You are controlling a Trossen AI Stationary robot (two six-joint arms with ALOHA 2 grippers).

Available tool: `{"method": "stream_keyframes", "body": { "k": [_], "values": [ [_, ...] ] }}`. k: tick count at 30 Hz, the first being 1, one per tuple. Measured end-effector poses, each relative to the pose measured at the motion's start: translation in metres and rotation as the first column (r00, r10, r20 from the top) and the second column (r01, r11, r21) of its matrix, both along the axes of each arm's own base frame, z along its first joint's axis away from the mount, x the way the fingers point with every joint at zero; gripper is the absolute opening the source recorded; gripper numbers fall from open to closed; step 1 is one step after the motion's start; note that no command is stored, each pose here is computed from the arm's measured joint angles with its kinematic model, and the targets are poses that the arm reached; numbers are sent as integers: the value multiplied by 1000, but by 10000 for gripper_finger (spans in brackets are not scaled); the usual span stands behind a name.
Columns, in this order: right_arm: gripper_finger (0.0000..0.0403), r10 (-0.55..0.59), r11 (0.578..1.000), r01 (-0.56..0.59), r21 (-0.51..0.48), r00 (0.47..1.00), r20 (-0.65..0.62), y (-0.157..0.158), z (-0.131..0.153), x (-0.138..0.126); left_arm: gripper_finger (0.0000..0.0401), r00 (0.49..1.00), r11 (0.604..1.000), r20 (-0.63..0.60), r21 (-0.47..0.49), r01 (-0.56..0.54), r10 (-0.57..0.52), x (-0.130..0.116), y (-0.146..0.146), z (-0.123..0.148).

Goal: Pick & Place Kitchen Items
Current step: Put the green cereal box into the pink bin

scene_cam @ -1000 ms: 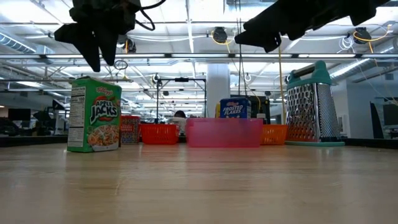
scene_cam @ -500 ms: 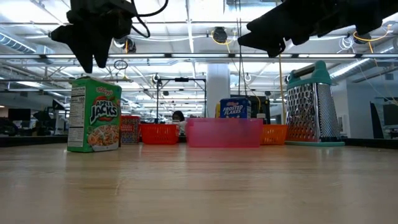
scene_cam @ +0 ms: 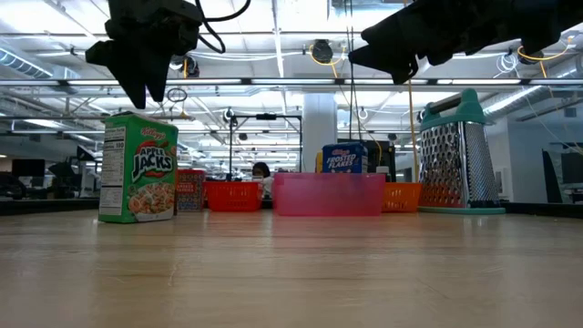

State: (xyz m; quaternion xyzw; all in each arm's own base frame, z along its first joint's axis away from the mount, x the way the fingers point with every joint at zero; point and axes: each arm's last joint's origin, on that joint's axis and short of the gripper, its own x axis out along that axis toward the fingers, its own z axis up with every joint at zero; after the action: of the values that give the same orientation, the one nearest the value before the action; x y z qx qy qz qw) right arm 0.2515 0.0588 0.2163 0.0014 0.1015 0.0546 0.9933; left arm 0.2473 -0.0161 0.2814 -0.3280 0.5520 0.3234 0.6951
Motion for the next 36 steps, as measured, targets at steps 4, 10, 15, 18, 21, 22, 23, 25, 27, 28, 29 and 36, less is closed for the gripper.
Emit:
{"method": "stream_keyframes", "body": {
  "k": [4, 10, 15, 18, 21, 22, 23, 25, 27, 28, 29, 36],
  "values": [
    [212, 1, 1000, -1, 0, 1000, 0, 0, 0, 0, 214, 1000, 1000, 0, -3, 2, -2, 0, -1, 0],
    [212, 1, 1000, -1, 0, 1000, 0, 0, 0, 0, 274, 1000, 1000, 1, -7, -22, 22, 0, -1, 0],
    [212, 1, 1000, -1, 0, 1000, 0, 0, 0, 0, 313, 1000, 1000, 0, -8, -30, 30, 0, -1, -1],
    [212, 1, 1000, -1, 0, 1000, 0, 0, 0, 0, 326, 998, 998, -12, -4, -58, 58, -1, -2, -6],
    [212, 1, 1000, -1, 0, 1000, 0, 0, 0, 0, 330, 996, 996, -24, -18, -92, 91, -3, -3, -15],
    [212, 1, 1000, -1, 0, 1000, 0, 0, 0, 0, 330, 996, 995, -25, -30, -92, 91, -3, -3, -18],
    [212, 2, 1000, -2, 0, 1000, 0, 0, 0, 0, 330, 996, 995, -23, -41, -89, 88, -2, -4, -21],
    [212, 1, 1000, -1, 0, 1000, 0, 0, 0, 0, 331, 996, 995, -17, -45, -83, 83, -2, -5, -25],
    [212, 2, 1000, -2, 0, 1000, 0, 0, 0, 0, 331, 997, 996, 2, -50, -77, 77, 0, -7, -30],
    [212, 1, 1000, -1, 0, 1000, 0, 0, 0, 0, 331, 997, 996, 12, -57, -73, 73, 0, -8, -33],
    [212, 1, 1000, -1, 0, 1000, 0, 0, 0, 0, 331, 997, 996, 19, -65, -67, 69, 1, -9, -36],
    [212, 2, 1000, -2, 0, 1000, 0, 0, 0, 0, 319, 998, 993, -13, -95, -65, 64, -5, -15, -54]
  ]
}}
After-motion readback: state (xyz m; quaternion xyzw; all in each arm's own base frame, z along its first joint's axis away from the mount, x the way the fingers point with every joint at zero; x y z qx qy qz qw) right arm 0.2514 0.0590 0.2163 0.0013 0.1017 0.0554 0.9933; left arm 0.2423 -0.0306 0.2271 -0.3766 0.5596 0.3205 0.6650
